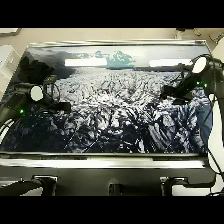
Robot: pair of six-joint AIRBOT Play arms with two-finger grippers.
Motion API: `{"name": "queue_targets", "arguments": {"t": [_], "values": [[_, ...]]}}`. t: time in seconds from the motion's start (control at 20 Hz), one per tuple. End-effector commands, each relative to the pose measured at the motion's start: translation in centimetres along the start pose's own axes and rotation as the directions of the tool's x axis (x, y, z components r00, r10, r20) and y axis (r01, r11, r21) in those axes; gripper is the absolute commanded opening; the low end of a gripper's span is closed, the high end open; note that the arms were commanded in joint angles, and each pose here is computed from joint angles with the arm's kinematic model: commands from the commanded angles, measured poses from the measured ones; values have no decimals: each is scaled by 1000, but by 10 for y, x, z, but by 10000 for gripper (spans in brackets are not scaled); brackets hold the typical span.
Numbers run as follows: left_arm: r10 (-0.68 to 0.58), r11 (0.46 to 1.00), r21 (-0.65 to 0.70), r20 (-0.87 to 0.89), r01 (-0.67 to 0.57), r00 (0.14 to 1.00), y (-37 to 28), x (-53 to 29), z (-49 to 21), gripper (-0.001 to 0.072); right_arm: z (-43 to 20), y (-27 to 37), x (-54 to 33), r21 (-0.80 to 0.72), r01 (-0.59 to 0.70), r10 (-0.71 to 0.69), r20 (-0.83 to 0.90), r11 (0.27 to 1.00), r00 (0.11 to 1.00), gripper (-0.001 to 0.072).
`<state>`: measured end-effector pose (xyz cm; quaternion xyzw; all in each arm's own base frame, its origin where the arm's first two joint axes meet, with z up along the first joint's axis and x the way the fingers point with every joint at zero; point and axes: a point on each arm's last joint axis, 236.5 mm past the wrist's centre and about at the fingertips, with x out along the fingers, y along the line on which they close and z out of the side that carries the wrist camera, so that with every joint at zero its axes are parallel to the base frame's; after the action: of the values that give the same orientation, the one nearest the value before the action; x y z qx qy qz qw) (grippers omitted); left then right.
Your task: Fold the clothes and pants, and hang the long-sleeved shirts on hangers.
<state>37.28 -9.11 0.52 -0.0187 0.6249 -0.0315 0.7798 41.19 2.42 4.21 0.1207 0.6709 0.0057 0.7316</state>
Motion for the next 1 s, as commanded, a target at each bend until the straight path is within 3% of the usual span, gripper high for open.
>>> {"name": "queue_targets", "arguments": {"t": [0.0, 0.45, 0.6, 0.85, 0.95], "values": [[0, 1000, 1, 0, 0, 1000, 0, 0, 0, 718, 0, 0, 0, -1, 0, 0, 0, 1000, 1000, 676], [0, 1000, 1, 0, 0, 1000, 0, 0, 0, 719, 0, 0, 0, -2, 0, 0, 0, 1000, 1000, 676], [-3, 1000, 0, 15, 3, 1000, -1, 0, 4, 718, 15, 5, 0, 72, -22, 18, 64, 997, 998, 675], [-112, 993, 4, 344, 118, 932, -30, -10, 83, 719, 47, 8, -4, 68, -48, 33, 196, 997, 980, 675], [-139, 985, 3, 606, 173, 783, -30, -40, 152, 719, 62, 10, -8, 63, -58, 40, 264, 996, 964, 675]]}}
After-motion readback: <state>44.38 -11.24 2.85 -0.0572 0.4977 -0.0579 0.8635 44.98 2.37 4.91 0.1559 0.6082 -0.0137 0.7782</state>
